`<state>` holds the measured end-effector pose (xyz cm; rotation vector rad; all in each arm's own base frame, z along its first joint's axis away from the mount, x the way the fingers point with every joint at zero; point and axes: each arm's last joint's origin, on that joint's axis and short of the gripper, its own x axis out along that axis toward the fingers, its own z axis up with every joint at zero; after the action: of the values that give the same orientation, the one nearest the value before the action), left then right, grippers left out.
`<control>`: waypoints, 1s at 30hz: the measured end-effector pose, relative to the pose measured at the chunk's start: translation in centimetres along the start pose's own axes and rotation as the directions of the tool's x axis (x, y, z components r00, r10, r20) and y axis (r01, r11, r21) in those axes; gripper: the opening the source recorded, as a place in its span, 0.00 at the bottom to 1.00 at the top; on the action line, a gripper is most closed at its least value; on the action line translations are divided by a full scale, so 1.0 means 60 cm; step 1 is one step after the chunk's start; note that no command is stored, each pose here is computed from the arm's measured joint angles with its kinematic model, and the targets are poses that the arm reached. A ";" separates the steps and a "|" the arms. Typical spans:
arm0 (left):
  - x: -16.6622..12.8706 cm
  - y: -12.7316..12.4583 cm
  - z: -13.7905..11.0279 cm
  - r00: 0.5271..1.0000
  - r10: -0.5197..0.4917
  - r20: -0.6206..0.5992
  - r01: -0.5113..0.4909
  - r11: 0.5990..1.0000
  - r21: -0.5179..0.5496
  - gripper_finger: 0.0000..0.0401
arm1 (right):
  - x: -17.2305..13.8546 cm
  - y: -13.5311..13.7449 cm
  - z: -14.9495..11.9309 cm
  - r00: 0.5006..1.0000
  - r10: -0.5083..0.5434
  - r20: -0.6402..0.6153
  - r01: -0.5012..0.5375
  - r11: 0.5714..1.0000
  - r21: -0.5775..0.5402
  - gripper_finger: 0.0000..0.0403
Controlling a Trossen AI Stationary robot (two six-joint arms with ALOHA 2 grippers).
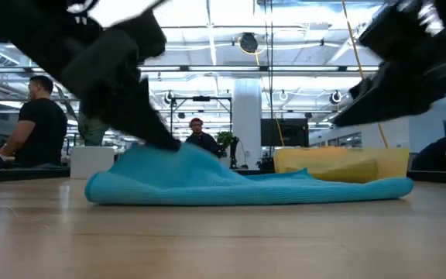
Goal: Fold microfiber towels
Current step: Fold the blue kitchen towel
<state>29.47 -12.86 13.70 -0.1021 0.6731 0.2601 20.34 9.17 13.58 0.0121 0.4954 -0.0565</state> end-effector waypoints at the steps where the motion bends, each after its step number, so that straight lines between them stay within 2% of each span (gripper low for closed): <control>1: 0.003 0.001 -0.005 1.000 0.003 -0.019 -0.003 1.000 0.004 0.04 | 0.006 -0.011 -0.003 0.999 -0.035 -0.031 0.035 0.999 0.004 0.00; 4: 0.020 0.004 -0.014 0.998 -0.006 -0.055 0.006 1.000 0.001 0.01 | 0.021 -0.043 -0.021 0.981 -0.136 -0.142 0.138 0.990 0.004 0.00; 8: 0.031 0.022 -0.031 0.987 0.113 -0.111 -0.111 0.994 0.019 0.03 | 0.037 -0.064 -0.040 0.954 -0.202 -0.221 0.204 0.979 -0.011 0.00; 11: 0.029 0.036 -0.034 0.966 0.240 -0.095 -0.237 0.971 0.042 0.04 | 0.044 -0.067 -0.046 0.949 -0.210 -0.236 0.212 0.977 -0.014 0.00; 13: 0.024 0.042 -0.033 0.954 0.288 -0.084 -0.284 0.957 0.063 0.04 | 0.045 -0.065 -0.049 0.948 -0.208 -0.242 0.209 0.978 -0.019 0.00; 16: 0.026 0.047 -0.029 0.949 0.305 -0.079 -0.296 0.949 0.108 0.02 | 0.042 -0.060 -0.049 0.950 -0.201 -0.240 0.200 0.979 -0.028 0.00; 19: 0.029 0.052 -0.027 0.946 0.315 -0.083 -0.299 0.941 0.162 0.02 | 0.040 -0.052 -0.036 0.970 -0.171 -0.172 0.173 0.985 -0.008 0.00; 22: 0.032 0.065 -0.021 0.942 0.318 -0.103 -0.302 0.942 0.144 0.11 | 0.040 -0.045 -0.021 0.987 -0.135 -0.092 0.137 0.990 0.015 0.00; 26: 0.027 0.086 -0.001 0.946 0.293 -0.135 -0.289 0.956 0.052 0.29 | 0.044 -0.048 -0.012 0.996 -0.053 -0.068 0.057 0.997 0.048 0.00; 30: 0.015 0.109 0.012 0.934 0.313 -0.171 -0.333 0.937 -0.104 0.43 | 0.049 -0.065 -0.012 0.992 -0.088 -0.085 0.094 0.993 0.068 0.00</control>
<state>28.78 -6.23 13.62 -0.1380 0.8252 0.6201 22.33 5.16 11.55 0.0628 0.5760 -0.1637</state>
